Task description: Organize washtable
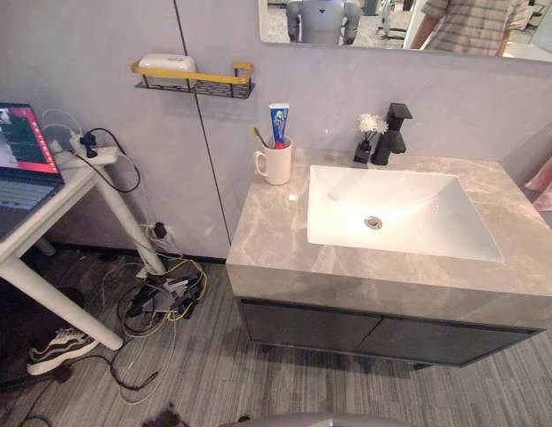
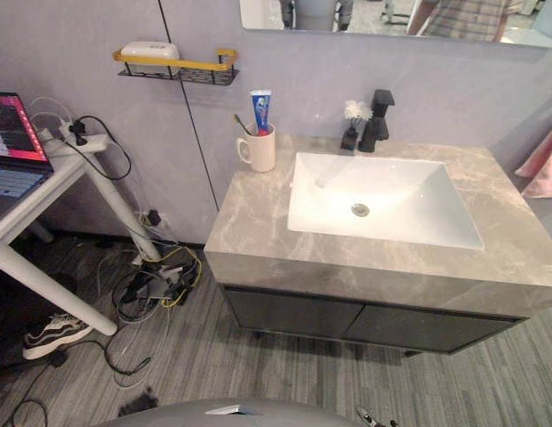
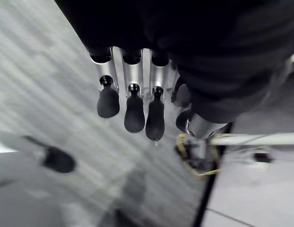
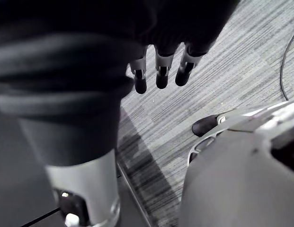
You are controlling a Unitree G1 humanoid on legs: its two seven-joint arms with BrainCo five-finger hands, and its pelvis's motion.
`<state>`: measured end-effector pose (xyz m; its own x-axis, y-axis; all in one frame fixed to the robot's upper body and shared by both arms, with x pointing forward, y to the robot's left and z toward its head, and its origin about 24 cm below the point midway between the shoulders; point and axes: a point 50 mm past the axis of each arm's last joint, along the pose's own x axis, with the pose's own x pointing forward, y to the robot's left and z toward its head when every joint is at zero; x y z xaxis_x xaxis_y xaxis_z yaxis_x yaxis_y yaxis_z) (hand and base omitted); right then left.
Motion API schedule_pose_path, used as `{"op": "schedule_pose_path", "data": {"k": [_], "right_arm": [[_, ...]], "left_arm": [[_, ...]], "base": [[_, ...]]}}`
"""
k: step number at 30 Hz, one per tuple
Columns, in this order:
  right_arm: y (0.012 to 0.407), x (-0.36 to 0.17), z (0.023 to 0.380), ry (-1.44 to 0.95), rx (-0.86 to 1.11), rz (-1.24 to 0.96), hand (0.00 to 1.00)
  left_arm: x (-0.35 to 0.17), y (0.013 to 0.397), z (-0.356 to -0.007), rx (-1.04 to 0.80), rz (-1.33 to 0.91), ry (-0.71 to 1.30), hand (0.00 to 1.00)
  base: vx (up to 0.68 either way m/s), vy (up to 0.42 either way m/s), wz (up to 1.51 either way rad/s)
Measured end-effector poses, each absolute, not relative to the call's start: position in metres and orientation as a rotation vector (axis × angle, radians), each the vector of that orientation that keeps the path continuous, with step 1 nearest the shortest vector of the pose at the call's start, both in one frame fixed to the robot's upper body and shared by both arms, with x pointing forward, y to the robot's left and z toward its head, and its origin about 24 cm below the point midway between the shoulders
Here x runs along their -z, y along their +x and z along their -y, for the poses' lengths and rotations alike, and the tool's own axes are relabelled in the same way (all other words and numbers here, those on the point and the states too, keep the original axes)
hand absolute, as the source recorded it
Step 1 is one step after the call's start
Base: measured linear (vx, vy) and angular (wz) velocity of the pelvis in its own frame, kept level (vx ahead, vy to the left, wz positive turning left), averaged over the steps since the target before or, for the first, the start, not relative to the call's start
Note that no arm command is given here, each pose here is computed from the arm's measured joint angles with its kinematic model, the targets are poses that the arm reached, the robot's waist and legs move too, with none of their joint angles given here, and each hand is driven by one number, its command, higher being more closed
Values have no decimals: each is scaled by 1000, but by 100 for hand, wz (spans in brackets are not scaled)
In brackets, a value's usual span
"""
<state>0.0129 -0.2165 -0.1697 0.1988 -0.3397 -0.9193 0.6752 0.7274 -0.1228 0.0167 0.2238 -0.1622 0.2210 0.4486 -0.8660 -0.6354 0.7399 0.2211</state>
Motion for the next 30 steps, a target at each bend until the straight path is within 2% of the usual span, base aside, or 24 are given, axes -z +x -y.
{"op": "schedule_pose_path", "data": {"k": [3,7,13,17,20,25,27,30], "right_arm": [[9,171,217,352,741,-1199,0],[8,171,219,330,717,-1210,0],[12,173,216,349,687,-1226,0],[15,172,219,327,663,-1223,0],[16,172,221,333,671,-1214,0],[47,169,219,335,630,-1144,0],[76,163,226,304,595,-1066,0],[68,166,220,307,581,-1105,0]], "left_arm": [[169,-7,-219,-713,-1244,-250,0],[171,-8,-215,-620,-1280,-276,0],[171,24,-217,-509,-1222,-218,0],[170,32,-216,-443,-1209,-160,0],[168,44,-216,-342,-1197,-65,0],[166,61,-220,-191,-1184,103,0],[165,68,-216,-144,-1176,142,0],[165,69,-222,-149,-1189,153,0]], "base": [[80,-4,-36],[100,-9,-20],[67,-14,-3],[-56,55,-1],[-90,105,-12],[-100,204,-84],[205,54,-131],[113,-30,-106]]}}
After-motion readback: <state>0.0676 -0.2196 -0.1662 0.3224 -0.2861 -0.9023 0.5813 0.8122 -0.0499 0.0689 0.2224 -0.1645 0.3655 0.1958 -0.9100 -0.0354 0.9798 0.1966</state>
